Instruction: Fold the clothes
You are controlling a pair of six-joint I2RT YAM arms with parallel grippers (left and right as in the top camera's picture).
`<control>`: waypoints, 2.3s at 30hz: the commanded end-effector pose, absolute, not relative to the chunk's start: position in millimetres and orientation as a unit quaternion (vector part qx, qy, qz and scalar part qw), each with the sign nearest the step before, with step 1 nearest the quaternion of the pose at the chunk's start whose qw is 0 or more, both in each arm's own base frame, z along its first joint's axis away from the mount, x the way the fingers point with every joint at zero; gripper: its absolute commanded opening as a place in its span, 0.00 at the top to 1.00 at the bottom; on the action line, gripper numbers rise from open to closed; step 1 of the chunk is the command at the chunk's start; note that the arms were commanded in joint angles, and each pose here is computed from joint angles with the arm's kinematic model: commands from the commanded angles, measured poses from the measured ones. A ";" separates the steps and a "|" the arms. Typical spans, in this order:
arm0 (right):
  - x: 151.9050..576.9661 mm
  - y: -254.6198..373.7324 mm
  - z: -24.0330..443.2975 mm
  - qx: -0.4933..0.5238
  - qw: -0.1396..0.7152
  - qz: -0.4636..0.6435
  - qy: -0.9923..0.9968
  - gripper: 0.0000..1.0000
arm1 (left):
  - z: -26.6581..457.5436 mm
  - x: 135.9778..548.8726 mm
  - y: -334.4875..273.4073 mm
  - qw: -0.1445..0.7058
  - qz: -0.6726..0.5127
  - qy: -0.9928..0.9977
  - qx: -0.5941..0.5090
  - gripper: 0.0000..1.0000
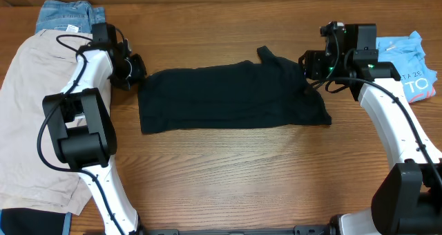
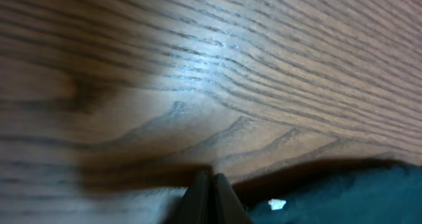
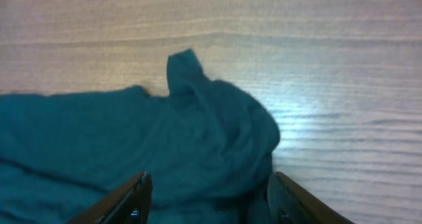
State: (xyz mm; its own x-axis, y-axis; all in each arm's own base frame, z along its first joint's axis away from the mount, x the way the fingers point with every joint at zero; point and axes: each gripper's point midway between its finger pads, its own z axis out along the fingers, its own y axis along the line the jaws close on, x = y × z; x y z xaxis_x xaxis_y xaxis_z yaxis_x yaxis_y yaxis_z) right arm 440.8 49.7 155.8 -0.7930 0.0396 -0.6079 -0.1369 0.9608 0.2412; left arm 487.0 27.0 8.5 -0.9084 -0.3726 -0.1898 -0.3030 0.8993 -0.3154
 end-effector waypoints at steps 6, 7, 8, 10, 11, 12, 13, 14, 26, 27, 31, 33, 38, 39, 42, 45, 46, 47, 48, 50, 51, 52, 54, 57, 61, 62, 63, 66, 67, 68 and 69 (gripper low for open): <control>478.0 51.0 163.0 -0.055 0.383 0.126 0.913 0.39 | 55.8 512.2 26.4 0.146 -0.165 0.958 -0.183 0.96; 482.7 53.9 159.3 -0.066 0.387 0.130 0.910 0.39 | 56.8 512.6 25.0 0.146 -0.168 0.958 -0.182 0.96; 490.0 58.1 154.7 -0.074 0.394 0.138 0.906 0.39 | 57.4 512.7 23.1 0.146 -0.174 0.957 -0.181 0.96; 500.5 64.3 148.6 -0.082 0.405 0.148 0.899 0.39 | 57.8 511.9 21.1 0.143 -0.180 0.956 -0.181 0.96; 507.1 67.8 144.5 -0.087 0.412 0.150 0.895 0.40 | 57.6 511.4 21.0 0.142 -0.180 0.956 -0.181 0.96; 513.1 70.6 141.6 -0.090 0.419 0.150 0.891 0.41 | 57.4 510.7 20.9 0.141 -0.180 0.956 -0.181 0.96; 519.0 74.5 139.5 -0.095 0.428 0.152 0.886 0.41 | 57.1 509.9 20.6 0.139 -0.180 0.957 -0.182 0.96; 524.9 80.0 136.7 -0.101 0.437 0.153 0.881 0.44 | 56.9 509.2 20.5 0.137 -0.180 0.957 -0.182 0.96; 543.9 121.1 66.0 -0.130 0.428 0.162 0.880 0.43 | 56.3 507.4 20.3 0.134 -0.179 0.958 -0.181 0.96; 543.1 120.9 61.6 -0.130 0.423 0.162 0.882 0.43 | 56.3 507.5 20.5 0.134 -0.179 0.958 -0.181 0.96; 543.4 116.6 57.0 -0.124 0.419 0.150 0.887 0.40 | 56.3 507.5 20.3 0.134 -0.179 0.958 -0.181 0.96; 540.7 116.4 53.9 -0.123 0.412 0.150 0.890 0.39 | 56.3 507.4 20.3 0.134 -0.179 0.958 -0.181 0.96; 532.0 115.5 43.2 -0.121 0.386 0.151 0.902 0.37 | 55.7 507.4 22.2 0.134 -0.174 0.958 -0.182 0.96; 531.1 115.3 42.2 -0.120 0.384 0.151 0.903 0.37 | 55.7 507.4 22.2 0.134 -0.174 0.958 -0.182 0.96; 529.1 115.0 40.2 -0.119 0.378 0.151 0.906 0.38 | 55.7 507.4 22.4 0.134 -0.174 0.958 -0.182 0.96; 530.7 110.6 39.5 -0.114 0.380 0.139 0.908 0.51 | 55.6 507.2 22.3 0.134 -0.174 0.959 -0.182 0.96; 532.3 105.3 38.4 -0.103 0.381 0.125 0.910 0.61 | 55.6 507.2 22.3 0.134 -0.174 0.959 -0.182 0.96; 533.8 99.5 37.5 -0.093 0.381 0.111 0.913 0.68 | 55.6 507.2 22.3 0.134 -0.174 0.959 -0.182 0.96; 535.2 93.7 36.7 -0.077 0.382 0.099 0.916 0.70 | 55.7 507.2 22.3 0.134 -0.174 0.958 -0.182 0.96; 535.7 91.2 36.4 -0.073 0.382 0.093 0.916 0.75 | 55.6 507.2 22.3 0.134 -0.174 0.959 -0.182 0.96; 535.7 91.3 36.4 -0.073 0.382 0.093 0.916 0.78 | 55.7 507.3 22.4 0.134 -0.174 0.958 -0.182 0.96; 535.7 91.2 36.4 -0.073 0.382 0.093 0.916 0.81 | 55.7 507.3 22.4 0.134 -0.174 0.958 -0.182 0.96; 535.9 90.2 36.3 -0.071 0.383 0.090 0.917 0.92 | 55.7 507.3 22.4 0.134 -0.174 0.958 -0.182 0.96; 536.3 90.3 36.7 -0.071 0.384 0.090 0.916 0.96 | 55.7 507.2 22.2 0.134 -0.174 0.958 -0.182 0.96; 538.5 90.3 42.7 -0.072 0.390 0.090 0.914 0.96 | 56.0 507.3 21.4 0.134 -0.177 0.958 -0.181 0.96; 539.6 90.3 46.6 -0.071 0.392 0.091 0.913 0.96 | 58.3 507.5 20.7 0.136 -0.179 0.958 -0.180 0.96; 540.7 90.3 51.5 -0.066 0.395 0.093 0.912 0.96 | 59.2 507.5 20.1 0.136 -0.180 0.957 -0.180 0.96; 545.4 89.3 74.5 -0.053 0.409 0.097 0.906 0.96 | 69.4 508.1 19.9 0.145 -0.183 0.956 -0.176 0.96; 546.5 89.3 84.1 -0.050 0.414 0.098 0.904 0.96 | 74.8 508.6 20.9 0.151 -0.183 0.955 -0.176 0.96; 547.2 89.3 93.4 -0.051 0.419 0.098 0.901 0.96 | 79.2 508.9 21.0 0.155 -0.183 0.955 -0.176 0.96; 547.3 88.3 102.0 -0.050 0.422 0.096 0.900 0.96 | 85.7 508.8 20.9 0.161 -0.183 0.954 -0.174 0.96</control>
